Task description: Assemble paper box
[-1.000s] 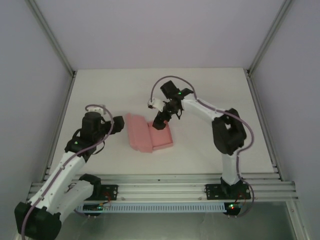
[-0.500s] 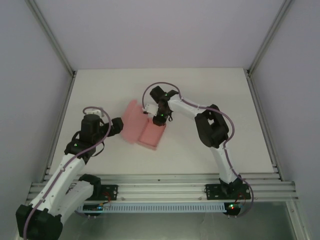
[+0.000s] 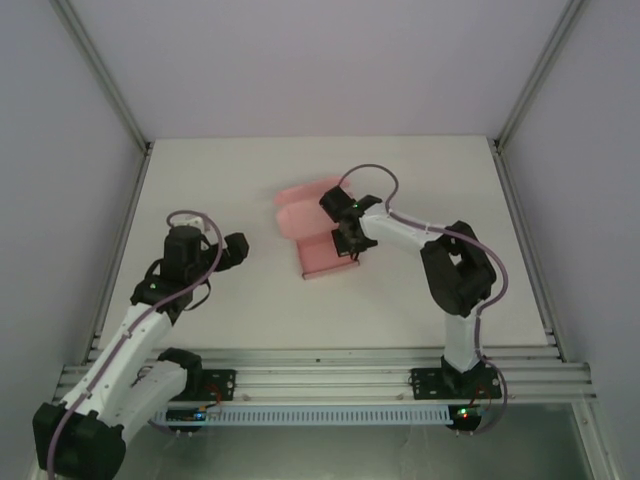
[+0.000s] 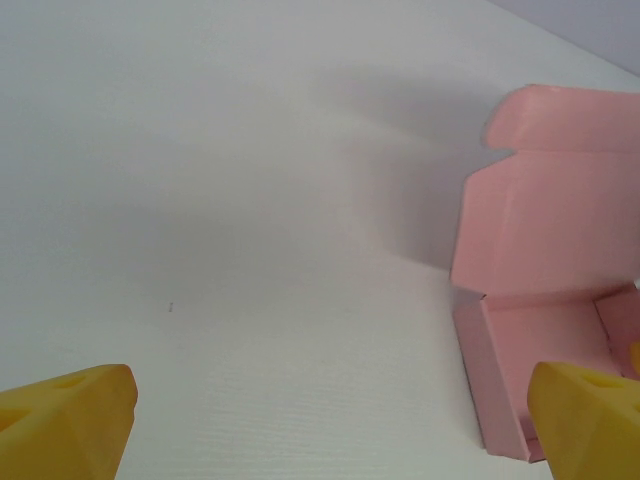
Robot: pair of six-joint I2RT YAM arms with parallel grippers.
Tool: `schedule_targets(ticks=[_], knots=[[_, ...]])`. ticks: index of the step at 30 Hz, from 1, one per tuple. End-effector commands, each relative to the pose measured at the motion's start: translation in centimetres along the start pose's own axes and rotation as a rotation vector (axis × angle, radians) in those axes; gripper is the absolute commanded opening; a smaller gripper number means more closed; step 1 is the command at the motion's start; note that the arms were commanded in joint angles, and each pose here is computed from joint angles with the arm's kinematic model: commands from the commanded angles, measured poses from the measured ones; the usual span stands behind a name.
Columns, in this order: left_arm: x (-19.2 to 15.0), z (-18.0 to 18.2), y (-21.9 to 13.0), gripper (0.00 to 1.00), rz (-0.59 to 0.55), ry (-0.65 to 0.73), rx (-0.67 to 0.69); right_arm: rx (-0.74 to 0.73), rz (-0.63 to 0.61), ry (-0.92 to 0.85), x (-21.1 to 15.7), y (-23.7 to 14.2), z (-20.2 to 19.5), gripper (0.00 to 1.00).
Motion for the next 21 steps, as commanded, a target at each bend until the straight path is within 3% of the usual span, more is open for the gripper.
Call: schedule_targets(ticks=[1,5,9,12,18,20,21], knots=[[2.1,-1.2,-0.2,1.0,-0.039,-0.021,-0.059,-0.039,-0.005,0.247,-1.2,-0.8,-0.7,0.06],[2.0,-1.6,1.0,1.0,0.0,-0.02,-0.086,0.045,-0.006,0.241,-1.9,-1.0,0.1,0.14],[1.8,-1.9,2.0,1.0,0.033,-0.01,-0.119,0.037,0.002,0.215,-2.0,-0.5,0.1,0.14],[2.0,-2.3,2.4,1.0,0.055,0.015,-0.151,0.047,-0.024,0.194,-1.8,-1.0,0.0,0.27],[3.6,-3.4,3.9,1.0,0.086,0.082,-0.159,0.105,-0.161,0.124,-0.5,-4.3,-1.5,0.65],[4.7,-4.1,4.5,1.0,0.092,0.114,-0.177,0.101,-0.259,0.138,0.3,-5.8,-3.0,0.82],[5.3,-4.6,5.0,1.0,0.098,0.137,-0.19,0.128,-0.306,0.137,0.9,-6.5,-3.9,0.97]])
Point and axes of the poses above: each hand's point on the last joint's axis, 136 mm out from that joint toward the fingers, its own y axis out along the fingers, its own z axis along the line the jaws close on, x = y × z, the point moved 10 cm from there along -y, back along the fingers, and after that the axes turned 3 degrees about y, right-handed, at the moved point
